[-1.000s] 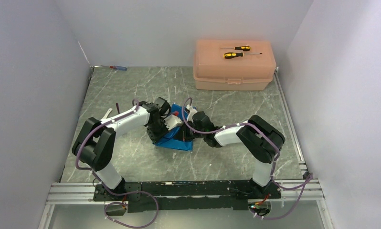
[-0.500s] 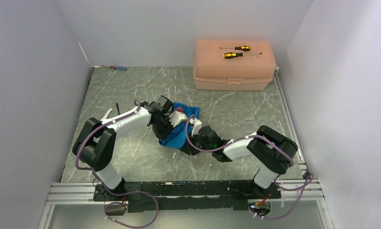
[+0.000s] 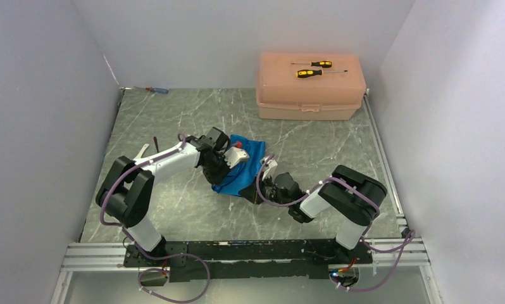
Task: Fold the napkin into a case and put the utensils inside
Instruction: Smooth out the 2/3-rectangle-folded napkin at the center of the board.
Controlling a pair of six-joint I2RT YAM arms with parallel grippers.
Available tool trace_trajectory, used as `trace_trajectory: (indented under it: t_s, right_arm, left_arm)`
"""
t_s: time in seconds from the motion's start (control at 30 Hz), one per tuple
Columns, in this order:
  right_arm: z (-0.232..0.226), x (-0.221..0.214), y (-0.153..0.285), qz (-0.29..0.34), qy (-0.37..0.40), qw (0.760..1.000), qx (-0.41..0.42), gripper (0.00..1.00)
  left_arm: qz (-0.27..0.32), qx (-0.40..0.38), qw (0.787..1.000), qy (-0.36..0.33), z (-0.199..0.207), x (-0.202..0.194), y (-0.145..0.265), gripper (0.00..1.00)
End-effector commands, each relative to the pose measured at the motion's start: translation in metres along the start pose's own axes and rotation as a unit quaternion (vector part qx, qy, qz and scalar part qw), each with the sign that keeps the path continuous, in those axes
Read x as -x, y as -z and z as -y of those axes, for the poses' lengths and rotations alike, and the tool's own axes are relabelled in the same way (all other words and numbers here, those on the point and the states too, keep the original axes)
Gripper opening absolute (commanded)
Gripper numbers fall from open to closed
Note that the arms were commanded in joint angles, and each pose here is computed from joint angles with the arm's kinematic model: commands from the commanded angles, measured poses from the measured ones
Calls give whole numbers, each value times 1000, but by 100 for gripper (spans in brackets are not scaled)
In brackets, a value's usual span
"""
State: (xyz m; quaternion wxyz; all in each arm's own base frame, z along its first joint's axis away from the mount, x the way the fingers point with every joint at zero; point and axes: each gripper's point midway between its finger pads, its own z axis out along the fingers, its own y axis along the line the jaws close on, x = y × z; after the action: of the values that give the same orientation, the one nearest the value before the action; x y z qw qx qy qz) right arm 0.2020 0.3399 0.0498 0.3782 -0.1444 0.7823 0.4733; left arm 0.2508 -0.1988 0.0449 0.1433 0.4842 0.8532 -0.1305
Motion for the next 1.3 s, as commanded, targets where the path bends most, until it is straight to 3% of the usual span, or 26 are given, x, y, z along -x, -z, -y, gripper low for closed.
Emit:
trace_trajectory:
  t_s: [0.0, 0.23, 0.6, 0.93, 1.27]
  right_arm:
    - [-15, 32, -13, 56, 5, 998, 18, 13]
    - [9, 14, -20, 25, 54, 997, -43, 8]
    - [11, -15, -30, 13, 117, 992, -37, 4]
    - [12, -21, -30, 12, 125, 991, -44, 1]
    - [11, -22, -30, 13, 126, 991, -39, 1]
  left_arm:
    - [35, 6, 999, -12, 0, 14, 11, 3]
    - [40, 2, 999, -9, 1, 19, 14, 3]
    - [41, -26, 999, 9, 11, 23, 18, 3]
    - [51, -55, 997, 26, 19, 35, 16, 3]
    - [-3, -83, 996, 17, 36, 10, -19, 4]
